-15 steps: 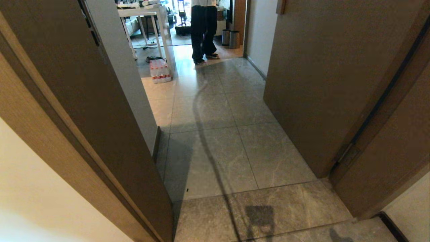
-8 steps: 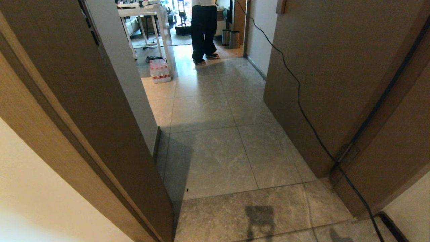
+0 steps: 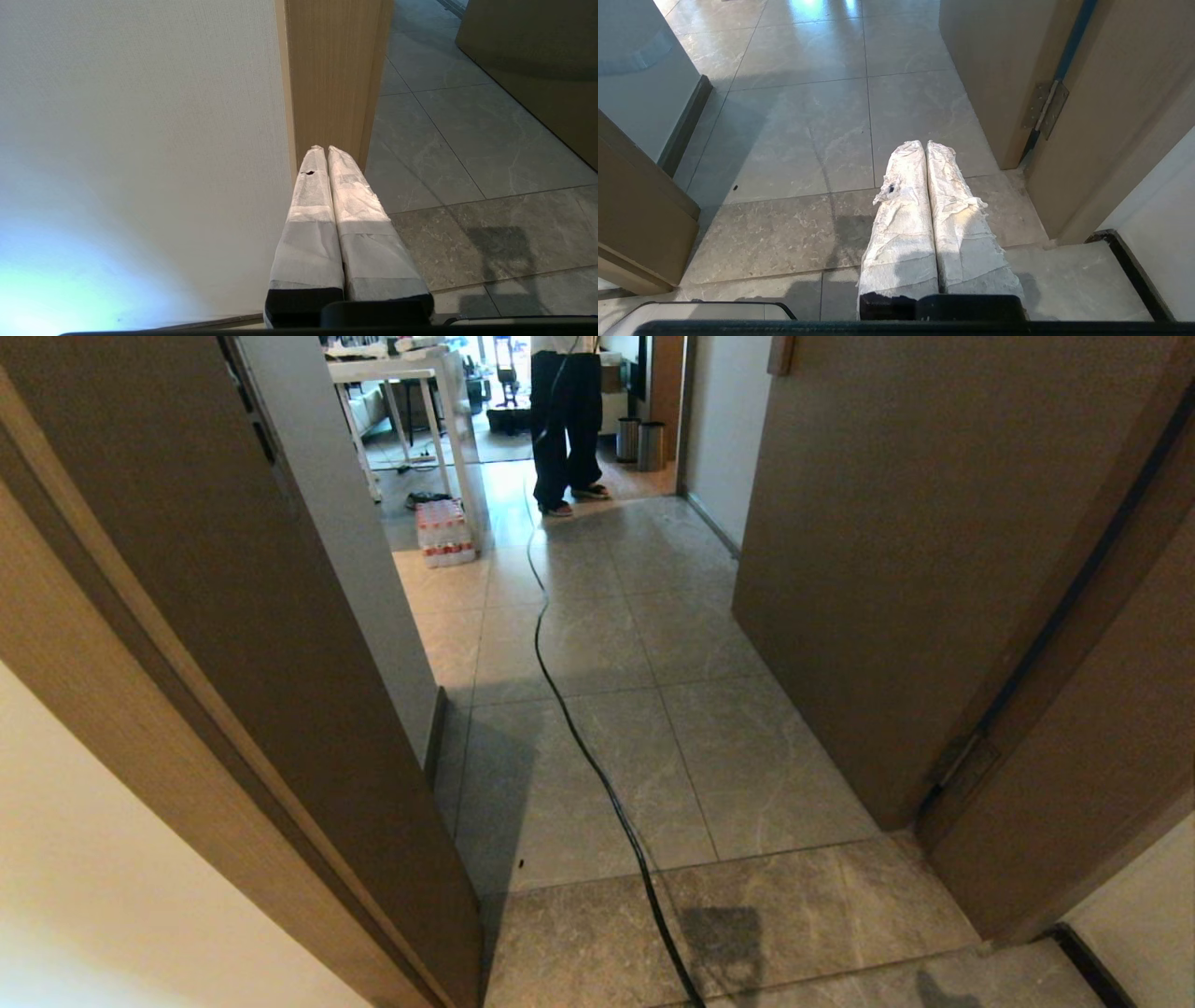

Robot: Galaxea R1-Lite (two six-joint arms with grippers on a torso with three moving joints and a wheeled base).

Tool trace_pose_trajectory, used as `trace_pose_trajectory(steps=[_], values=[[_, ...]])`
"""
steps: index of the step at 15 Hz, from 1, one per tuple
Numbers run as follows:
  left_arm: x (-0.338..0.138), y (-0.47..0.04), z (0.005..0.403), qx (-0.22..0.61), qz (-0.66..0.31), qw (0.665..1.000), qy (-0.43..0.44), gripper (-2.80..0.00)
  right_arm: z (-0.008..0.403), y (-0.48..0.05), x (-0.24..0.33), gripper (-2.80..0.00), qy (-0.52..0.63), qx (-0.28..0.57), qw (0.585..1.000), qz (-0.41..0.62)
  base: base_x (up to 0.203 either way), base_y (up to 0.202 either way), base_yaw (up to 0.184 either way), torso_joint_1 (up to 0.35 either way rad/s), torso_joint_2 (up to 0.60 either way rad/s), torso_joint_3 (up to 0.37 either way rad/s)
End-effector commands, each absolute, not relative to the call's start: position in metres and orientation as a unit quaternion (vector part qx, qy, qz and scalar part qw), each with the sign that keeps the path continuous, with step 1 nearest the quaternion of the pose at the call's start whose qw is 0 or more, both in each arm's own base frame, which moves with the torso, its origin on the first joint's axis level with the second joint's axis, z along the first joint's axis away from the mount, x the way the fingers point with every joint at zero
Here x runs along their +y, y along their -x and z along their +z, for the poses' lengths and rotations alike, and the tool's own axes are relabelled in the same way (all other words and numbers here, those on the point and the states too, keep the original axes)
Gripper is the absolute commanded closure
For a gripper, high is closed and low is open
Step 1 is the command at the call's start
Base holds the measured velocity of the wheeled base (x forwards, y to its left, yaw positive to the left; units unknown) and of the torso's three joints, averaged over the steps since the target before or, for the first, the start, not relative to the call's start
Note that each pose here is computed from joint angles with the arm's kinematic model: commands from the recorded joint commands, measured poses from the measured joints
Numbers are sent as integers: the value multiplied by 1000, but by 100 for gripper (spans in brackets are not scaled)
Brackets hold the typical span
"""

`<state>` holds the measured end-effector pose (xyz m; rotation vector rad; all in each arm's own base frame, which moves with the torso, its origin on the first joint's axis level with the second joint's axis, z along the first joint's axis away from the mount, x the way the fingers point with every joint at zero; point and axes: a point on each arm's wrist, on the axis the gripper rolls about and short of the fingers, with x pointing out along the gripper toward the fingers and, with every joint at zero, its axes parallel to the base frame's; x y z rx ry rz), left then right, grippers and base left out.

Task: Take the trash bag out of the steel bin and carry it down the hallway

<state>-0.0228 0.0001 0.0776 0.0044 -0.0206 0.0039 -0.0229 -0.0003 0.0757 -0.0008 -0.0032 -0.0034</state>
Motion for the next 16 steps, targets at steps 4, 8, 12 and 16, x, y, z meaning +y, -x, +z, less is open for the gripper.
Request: trace_pose_trajectory(steps=[4,8,12,16], values=[[0,22,75,-5,2,1000,-2,0,76,23,0,0,1,-2,1000,-2,0,0,0,0,0,0],[0,22,75,-5,2,1000,-2,0,76,23,0,0,1,-2,1000,-2,0,0,0,0,0,0],[0,22,74,-5,2,1000,-3,0,76,23,0,0,1,-2,1000,-2,0,0,0,0,0,0],[0,22,74,-5,2,1000,-3,0,76,23,0,0,1,-2,1000,-2,0,0,0,0,0,0]])
